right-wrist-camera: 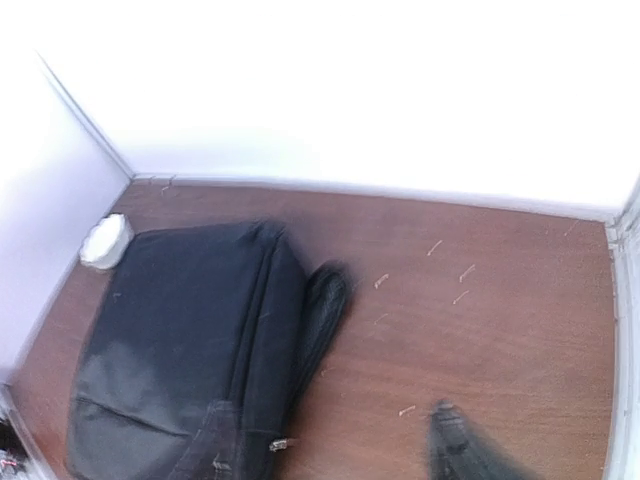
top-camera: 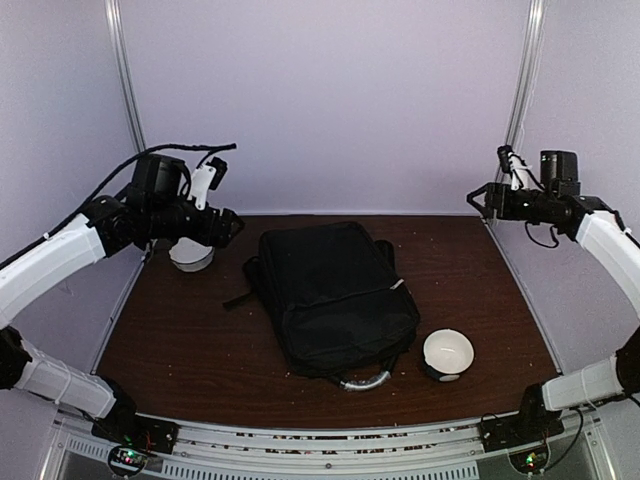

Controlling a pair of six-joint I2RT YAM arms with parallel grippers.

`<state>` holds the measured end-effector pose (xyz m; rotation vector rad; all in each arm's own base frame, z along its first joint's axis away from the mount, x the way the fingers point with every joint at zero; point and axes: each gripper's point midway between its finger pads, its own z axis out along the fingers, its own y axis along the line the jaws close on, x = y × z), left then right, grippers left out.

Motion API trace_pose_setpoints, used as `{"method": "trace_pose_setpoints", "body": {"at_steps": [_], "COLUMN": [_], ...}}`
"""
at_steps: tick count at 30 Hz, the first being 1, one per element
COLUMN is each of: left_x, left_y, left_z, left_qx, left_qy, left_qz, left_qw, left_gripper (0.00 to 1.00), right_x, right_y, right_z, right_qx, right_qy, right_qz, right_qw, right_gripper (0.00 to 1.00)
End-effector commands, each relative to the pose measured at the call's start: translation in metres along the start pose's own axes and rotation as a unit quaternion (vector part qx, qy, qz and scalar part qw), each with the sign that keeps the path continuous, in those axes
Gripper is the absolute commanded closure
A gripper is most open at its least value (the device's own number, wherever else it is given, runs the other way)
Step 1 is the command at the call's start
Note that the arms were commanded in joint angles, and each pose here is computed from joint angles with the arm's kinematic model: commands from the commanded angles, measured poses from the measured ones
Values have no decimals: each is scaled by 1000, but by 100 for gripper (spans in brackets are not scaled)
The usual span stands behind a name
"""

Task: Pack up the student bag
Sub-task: Reset both arms

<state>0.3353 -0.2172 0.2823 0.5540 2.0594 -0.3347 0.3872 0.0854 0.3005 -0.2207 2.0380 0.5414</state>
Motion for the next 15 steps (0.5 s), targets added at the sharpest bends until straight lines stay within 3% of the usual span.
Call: {"method": "trace_pose_setpoints", "body": {"at_steps": [1,7,15], "left_x": [-22,-33,-11], "left_y": [44,80,99], "left_z": [-17,-27,-33], "left_qx": [-104,-201,-248], "left_qy": [0,-52,-57], "left_qz": [39,-16,-39], "left_qw": [994,978,966], "left_gripper": [6,2,2], "right_x": [-53,-60,-41], "right_y": [-2,-28,-33], "right_z": [-50,-74,-70], "right_qx": [68,162,164], "right_qy": [-99,-149,-156], "right_qz": [-85,-38,-36], "right_qw": [989,975,973], "right_gripper": [1,0,0]}}
